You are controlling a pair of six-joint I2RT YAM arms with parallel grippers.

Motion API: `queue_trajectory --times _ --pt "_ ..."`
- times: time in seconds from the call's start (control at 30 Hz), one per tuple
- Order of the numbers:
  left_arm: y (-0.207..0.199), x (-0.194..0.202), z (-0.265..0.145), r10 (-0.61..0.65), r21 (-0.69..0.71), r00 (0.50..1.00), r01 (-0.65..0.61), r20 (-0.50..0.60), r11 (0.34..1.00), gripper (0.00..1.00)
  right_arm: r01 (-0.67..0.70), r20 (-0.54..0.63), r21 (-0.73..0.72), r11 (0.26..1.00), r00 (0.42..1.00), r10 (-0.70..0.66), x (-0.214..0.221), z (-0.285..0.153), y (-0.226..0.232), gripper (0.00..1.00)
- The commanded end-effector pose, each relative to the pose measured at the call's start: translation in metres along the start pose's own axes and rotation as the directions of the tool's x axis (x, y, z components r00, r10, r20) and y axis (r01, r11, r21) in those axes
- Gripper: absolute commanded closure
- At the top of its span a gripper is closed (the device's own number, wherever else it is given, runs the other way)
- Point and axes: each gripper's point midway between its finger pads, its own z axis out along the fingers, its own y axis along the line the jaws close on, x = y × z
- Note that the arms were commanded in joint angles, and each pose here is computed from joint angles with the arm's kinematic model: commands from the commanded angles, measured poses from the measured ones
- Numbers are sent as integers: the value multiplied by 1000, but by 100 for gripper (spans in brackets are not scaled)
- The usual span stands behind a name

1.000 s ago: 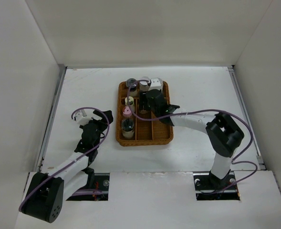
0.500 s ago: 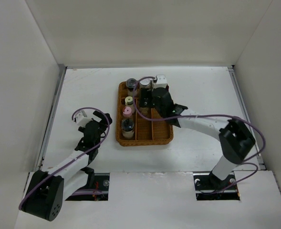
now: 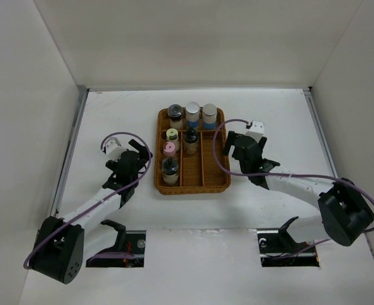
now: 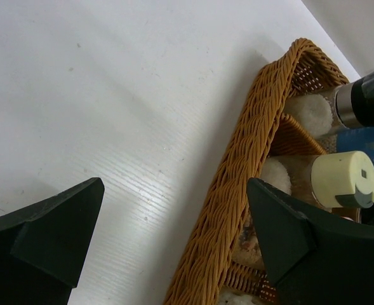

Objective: Organize the condiment bottles

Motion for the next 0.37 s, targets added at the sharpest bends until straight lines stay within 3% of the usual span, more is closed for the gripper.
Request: queue_trajectory --times 0.0,0.33 --pt "-11 -24 -2 12 -25 998 -11 54 1000 0 -110 78 20 994 991 108 -24 -3 2 0" --pt "-30 -63 -14 56 -42 991 -51 123 998 0 -97 102 2 995 990 96 -15 -5 17 0"
